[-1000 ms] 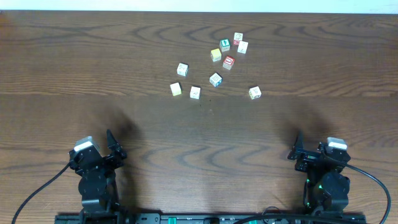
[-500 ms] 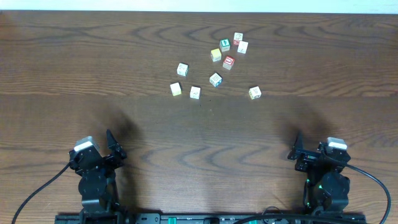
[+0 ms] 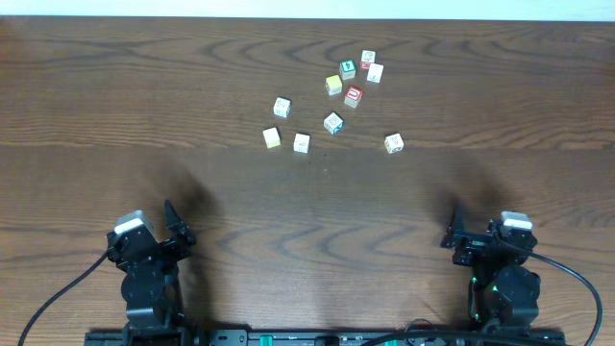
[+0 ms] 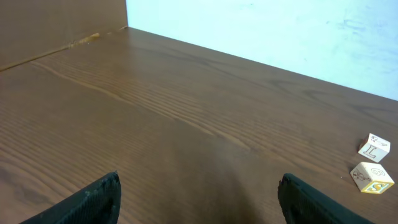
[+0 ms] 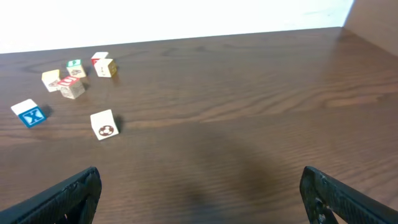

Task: Lift 5 blocks

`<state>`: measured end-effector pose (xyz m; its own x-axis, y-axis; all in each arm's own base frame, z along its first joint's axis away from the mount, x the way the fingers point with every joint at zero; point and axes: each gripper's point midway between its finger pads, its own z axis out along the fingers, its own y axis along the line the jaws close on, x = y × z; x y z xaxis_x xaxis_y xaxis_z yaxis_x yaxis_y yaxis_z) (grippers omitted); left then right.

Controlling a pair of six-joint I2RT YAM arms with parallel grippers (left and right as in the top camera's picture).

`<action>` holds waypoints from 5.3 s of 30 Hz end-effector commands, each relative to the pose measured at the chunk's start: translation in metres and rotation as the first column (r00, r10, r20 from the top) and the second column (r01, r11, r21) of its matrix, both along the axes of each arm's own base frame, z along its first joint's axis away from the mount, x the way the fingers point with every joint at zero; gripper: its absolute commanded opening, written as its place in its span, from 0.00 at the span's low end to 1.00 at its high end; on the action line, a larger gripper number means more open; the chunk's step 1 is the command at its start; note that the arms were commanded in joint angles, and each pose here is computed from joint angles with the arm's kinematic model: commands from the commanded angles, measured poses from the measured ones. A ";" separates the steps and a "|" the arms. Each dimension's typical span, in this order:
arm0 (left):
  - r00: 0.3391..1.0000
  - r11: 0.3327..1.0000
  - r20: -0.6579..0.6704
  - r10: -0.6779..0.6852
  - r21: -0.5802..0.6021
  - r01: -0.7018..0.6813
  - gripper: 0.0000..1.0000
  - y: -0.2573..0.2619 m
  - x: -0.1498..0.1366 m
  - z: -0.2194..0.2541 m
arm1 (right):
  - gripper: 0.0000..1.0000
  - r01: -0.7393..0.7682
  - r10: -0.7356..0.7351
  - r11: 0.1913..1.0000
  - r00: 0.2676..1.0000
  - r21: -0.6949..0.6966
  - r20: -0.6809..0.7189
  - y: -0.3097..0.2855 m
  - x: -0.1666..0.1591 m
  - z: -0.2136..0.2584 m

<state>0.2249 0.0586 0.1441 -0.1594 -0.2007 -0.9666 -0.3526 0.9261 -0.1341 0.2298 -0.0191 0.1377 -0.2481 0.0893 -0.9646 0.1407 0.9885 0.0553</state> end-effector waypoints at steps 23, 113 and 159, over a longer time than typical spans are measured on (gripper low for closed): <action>0.979 0.961 0.086 -0.185 -0.194 0.199 0.81 -0.039 0.011 0.001 | 0.99 -0.465 0.452 0.876 0.884 0.125 0.120 0.084 -0.008 0.030; 0.517 0.851 -0.676 -0.525 -0.441 0.287 0.82 -0.160 0.141 -0.066 | 0.58 -0.455 0.399 0.869 0.410 0.195 -0.820 0.149 0.191 -0.109; 0.571 0.848 -0.628 -0.529 -0.406 0.340 0.75 -0.165 0.159 -0.055 | 0.02 -0.321 0.319 0.927 0.404 0.194 -0.857 0.157 0.124 -0.043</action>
<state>0.3769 -0.1020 0.0808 -0.8936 -0.1139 -0.4342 -0.0029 0.9688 -0.2480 0.3648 0.1334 0.0823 -0.9581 -0.2013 -0.2037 -0.2285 0.9662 0.1197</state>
